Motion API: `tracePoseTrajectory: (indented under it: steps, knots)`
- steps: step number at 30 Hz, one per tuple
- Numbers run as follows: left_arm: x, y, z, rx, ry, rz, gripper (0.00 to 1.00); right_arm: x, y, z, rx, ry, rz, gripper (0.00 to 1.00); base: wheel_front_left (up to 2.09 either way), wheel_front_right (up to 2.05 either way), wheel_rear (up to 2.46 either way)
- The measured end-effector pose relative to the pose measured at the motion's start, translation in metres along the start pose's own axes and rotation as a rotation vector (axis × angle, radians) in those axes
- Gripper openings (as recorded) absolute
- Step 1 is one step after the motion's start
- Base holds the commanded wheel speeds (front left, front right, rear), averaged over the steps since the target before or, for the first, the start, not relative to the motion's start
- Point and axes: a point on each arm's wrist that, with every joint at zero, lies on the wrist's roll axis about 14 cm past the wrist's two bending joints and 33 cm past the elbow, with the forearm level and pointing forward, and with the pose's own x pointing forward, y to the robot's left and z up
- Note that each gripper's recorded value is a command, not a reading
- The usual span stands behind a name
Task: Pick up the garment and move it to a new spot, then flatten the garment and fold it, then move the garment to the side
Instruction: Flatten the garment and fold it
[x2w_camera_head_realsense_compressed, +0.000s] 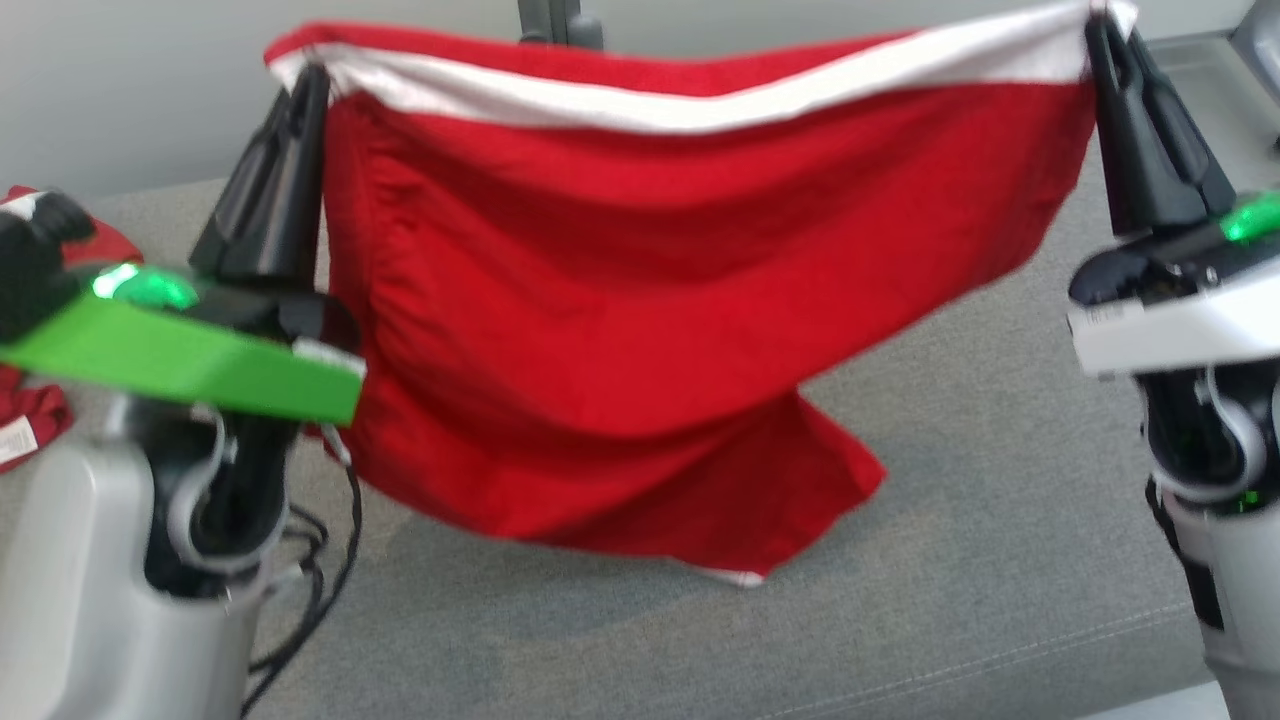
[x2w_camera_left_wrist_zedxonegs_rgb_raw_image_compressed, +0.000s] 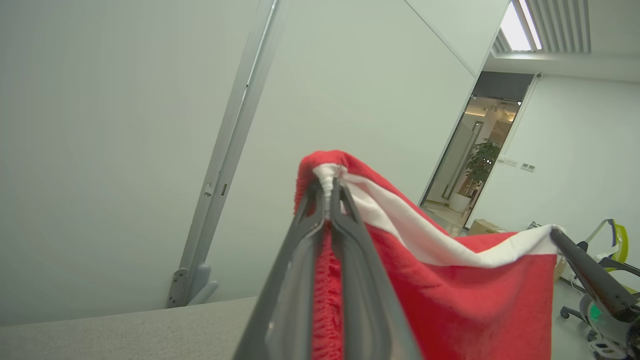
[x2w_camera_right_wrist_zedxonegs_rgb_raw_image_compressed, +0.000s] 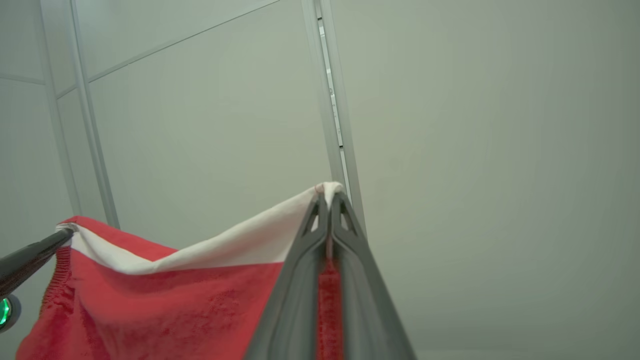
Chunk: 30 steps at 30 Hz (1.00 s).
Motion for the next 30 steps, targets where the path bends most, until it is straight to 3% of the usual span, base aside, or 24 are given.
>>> tracePoseTrajectory:
  steps: [4,9,12,15,19,24,27,30]
  knots:
    - [0.055,0.032,0.006,0.067,0.027,0.027,0.0,0.06,-0.01,-0.013,-0.007,-0.022,0.016,0.0,0.0,0.0,0.0]
    - [0.123,0.065,0.028,0.191,-0.025,0.048,0.0,0.131,-0.018,-0.012,-0.055,-0.152,0.015,0.0,0.0,0.0,0.0]
    - [0.153,0.082,0.041,0.229,-0.098,0.058,0.0,0.16,-0.021,-0.017,-0.076,-0.205,0.003,0.0,0.0,0.0,0.0]
    - [0.17,0.107,0.022,0.236,-0.096,0.081,0.0,0.174,-0.018,-0.042,-0.065,-0.184,0.014,0.0,0.0,0.0,0.0]
    - [0.169,0.163,-0.044,0.183,0.006,0.163,0.0,0.165,-0.017,-0.112,-0.04,-0.053,0.03,0.0,0.0,0.0,0.0]
    - [0.133,0.228,-0.138,0.075,0.127,0.284,0.0,0.119,-0.038,-0.198,0.0,0.123,-0.028,0.0,0.0,0.0,0.0]
    - [0.106,0.248,-0.183,-0.011,0.163,0.342,0.0,0.09,-0.049,-0.231,0.021,0.196,-0.065,0.0,0.0,0.0,0.0]
    - [0.087,0.241,-0.211,-0.075,0.181,0.326,0.0,0.065,-0.054,-0.248,0.034,0.241,-0.092,0.0,0.0,0.0,0.0]
